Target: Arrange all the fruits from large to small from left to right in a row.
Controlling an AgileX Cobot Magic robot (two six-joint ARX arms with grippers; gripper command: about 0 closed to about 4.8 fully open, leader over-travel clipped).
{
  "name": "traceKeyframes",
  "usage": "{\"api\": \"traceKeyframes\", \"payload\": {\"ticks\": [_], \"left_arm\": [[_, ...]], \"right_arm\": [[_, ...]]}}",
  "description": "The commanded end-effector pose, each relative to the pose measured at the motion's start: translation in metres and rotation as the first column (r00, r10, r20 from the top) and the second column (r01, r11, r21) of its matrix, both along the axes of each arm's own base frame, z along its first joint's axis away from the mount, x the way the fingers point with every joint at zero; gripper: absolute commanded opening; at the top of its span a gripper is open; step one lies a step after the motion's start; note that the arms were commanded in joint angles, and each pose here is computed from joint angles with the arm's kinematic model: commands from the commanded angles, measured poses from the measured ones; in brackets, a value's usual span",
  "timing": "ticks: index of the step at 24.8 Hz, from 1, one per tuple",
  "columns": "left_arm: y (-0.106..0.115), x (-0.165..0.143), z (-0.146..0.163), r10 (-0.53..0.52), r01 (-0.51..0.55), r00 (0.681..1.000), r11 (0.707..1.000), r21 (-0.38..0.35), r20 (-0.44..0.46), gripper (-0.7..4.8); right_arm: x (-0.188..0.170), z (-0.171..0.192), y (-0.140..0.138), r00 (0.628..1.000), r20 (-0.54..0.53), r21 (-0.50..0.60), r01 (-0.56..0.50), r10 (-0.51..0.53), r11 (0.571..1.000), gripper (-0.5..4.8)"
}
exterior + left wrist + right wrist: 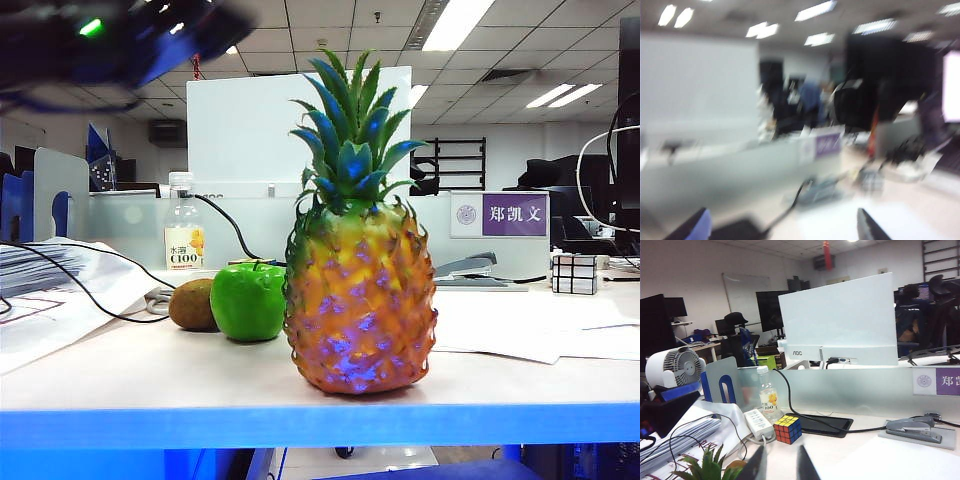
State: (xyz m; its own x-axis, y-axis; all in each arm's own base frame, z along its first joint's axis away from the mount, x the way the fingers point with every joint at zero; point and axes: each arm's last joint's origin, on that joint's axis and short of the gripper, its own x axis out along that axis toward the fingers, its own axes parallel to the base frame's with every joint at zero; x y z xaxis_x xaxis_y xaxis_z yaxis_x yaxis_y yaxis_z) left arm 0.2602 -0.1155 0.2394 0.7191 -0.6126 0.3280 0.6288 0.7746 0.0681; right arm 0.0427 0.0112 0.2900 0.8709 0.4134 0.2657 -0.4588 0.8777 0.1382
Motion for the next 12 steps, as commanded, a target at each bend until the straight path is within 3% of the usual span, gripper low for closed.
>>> {"api": "traceKeyframes", "payload": {"ticks": [1, 4, 7, 8, 9, 10, 12], "left_arm": [[0.019, 0.013, -0.023, -0.048, 0.071, 0.963, 0.994, 0.078, -0.266, 3.82], [0.018, 0.014, -0.046, -0.078, 0.160, 0.921, 0.969, 0.189, -0.382, 4.61], [0.016, 0.018, -0.066, -0.109, 0.216, 0.887, 0.957, 0.194, -0.449, 4.79], [0.015, 0.020, -0.071, -0.108, 0.222, 0.880, 0.955, 0.198, -0.463, 4.79], [0.015, 0.020, -0.076, -0.123, 0.245, 0.873, 0.947, 0.206, -0.473, 4.79], [0.014, 0.021, -0.080, -0.134, 0.261, 0.867, 0.942, 0.209, -0.479, 4.79], [0.014, 0.021, -0.084, -0.132, 0.267, 0.859, 0.940, 0.212, -0.495, 4.79]], "right_arm": [[-0.001, 0.002, 0.000, 1.000, 0.013, 0.001, -0.007, 0.007, 1.000, 0.86], [-0.001, 0.002, 0.000, 1.000, 0.012, 0.001, -0.003, 0.003, 1.000, 0.86], [-0.001, -0.001, 0.000, 1.000, -0.014, 0.000, -0.014, 0.014, 1.000, 0.86], [-0.001, -0.003, 0.002, 0.997, -0.037, -0.013, -0.062, 0.062, 0.998, 0.86], [0.001, -0.008, 0.004, 0.984, -0.099, -0.043, -0.155, 0.150, 0.987, 0.85], [0.002, -0.013, 0.005, 0.971, -0.165, -0.049, -0.183, 0.173, 0.982, 0.85], [0.001, -0.017, 0.004, 0.951, -0.277, -0.083, -0.168, 0.139, 0.982, 0.85]]}}
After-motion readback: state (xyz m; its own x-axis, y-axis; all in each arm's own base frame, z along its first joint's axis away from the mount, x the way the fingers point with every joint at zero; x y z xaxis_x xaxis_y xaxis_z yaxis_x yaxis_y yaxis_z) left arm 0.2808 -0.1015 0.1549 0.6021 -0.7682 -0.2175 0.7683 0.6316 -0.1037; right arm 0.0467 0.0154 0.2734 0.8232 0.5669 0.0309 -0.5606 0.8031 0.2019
